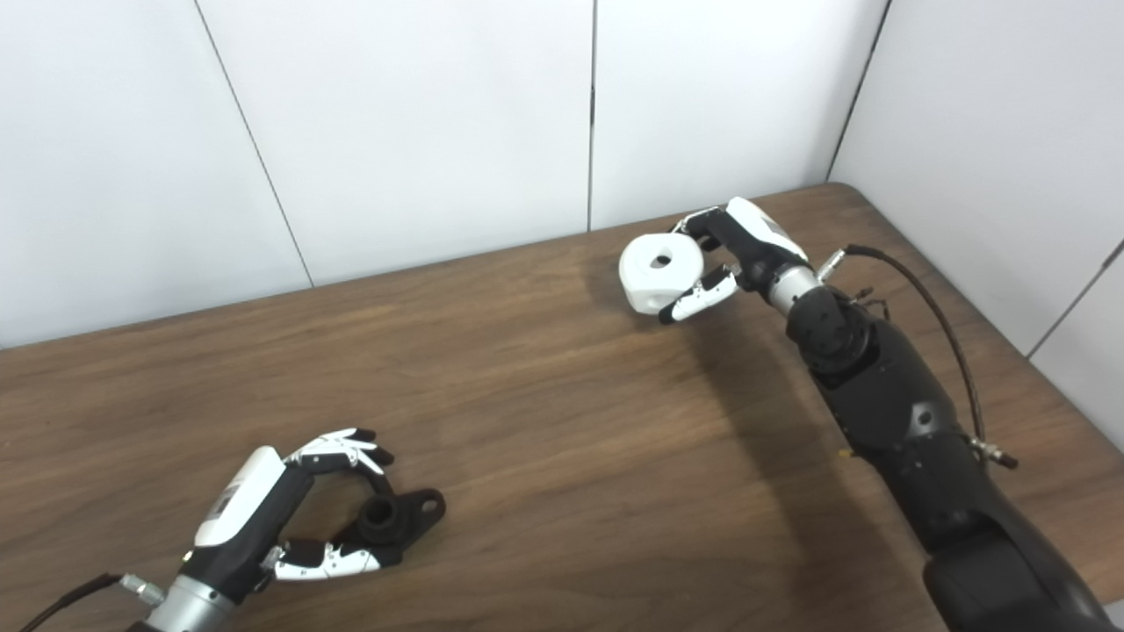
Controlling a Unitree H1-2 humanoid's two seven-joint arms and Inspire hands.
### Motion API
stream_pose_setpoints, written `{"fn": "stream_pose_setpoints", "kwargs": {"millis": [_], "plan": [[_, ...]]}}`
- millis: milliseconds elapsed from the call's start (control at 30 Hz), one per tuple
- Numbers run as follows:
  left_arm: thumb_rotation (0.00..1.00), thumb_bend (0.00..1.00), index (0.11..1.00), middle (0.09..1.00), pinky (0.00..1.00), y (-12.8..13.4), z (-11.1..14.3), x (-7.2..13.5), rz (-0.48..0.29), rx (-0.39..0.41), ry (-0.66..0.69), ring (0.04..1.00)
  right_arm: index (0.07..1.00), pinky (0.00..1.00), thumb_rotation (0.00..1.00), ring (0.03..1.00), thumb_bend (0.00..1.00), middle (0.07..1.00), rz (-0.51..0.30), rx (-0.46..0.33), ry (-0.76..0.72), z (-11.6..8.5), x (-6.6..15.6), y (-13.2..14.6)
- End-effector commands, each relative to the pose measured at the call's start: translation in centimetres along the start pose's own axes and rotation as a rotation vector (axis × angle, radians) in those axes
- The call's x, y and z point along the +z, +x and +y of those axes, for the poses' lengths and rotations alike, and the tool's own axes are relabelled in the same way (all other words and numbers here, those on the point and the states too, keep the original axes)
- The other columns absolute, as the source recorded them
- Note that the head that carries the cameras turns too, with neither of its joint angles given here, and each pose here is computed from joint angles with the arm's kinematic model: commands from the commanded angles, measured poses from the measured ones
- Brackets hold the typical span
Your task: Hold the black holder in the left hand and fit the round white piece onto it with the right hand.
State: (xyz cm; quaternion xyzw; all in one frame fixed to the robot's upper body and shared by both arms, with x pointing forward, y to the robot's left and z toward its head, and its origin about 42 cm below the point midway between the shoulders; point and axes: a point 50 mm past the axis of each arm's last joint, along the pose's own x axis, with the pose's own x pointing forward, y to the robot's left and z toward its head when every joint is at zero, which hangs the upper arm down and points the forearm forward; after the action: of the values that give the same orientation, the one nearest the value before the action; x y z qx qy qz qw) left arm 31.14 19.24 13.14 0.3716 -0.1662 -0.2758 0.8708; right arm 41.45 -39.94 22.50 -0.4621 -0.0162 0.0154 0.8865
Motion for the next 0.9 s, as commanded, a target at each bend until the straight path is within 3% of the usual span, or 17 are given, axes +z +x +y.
{"fn": "stream_pose_setpoints", "kwargs": {"millis": [0, 500, 767, 867], "plan": [[0.07, 0.52, 0.495, 0.722, 0.74, -0.5, -0.7, -0.4, 0.047, -0.067, 0.013, 0.851, 0.490, 0.80, 0.15, 0.825, 0.51, 0.777, -0.101, -0.059, -0.036, -2.7, 2.1, 0.3], [0.07, 0.52, 0.495, 0.720, 0.74, 0.4, -1.9, 0.4, 0.049, -0.072, 0.008, 0.852, 0.488, 0.81, 0.14, 0.835, 0.51, 0.770, -0.358, 0.044, 0.056, -0.8, 11.6, -3.0], [0.07, 0.52, 0.494, 0.704, 0.72, 0.8, -2.4, 0.5, 0.037, -0.062, 0.008, 0.840, 0.487, 0.77, 0.14, 0.810, 0.51, 0.745, -0.558, 0.113, 0.107, 1.8, 16.7, -4.9], [0.07, 0.52, 0.494, 0.706, 0.73, 0.9, -2.5, 0.6, 0.040, -0.063, 0.005, 0.845, 0.486, 0.75, 0.14, 0.805, 0.51, 0.739, -0.596, 0.141, 0.124, 2.8, 18.0, -5.6]]}}
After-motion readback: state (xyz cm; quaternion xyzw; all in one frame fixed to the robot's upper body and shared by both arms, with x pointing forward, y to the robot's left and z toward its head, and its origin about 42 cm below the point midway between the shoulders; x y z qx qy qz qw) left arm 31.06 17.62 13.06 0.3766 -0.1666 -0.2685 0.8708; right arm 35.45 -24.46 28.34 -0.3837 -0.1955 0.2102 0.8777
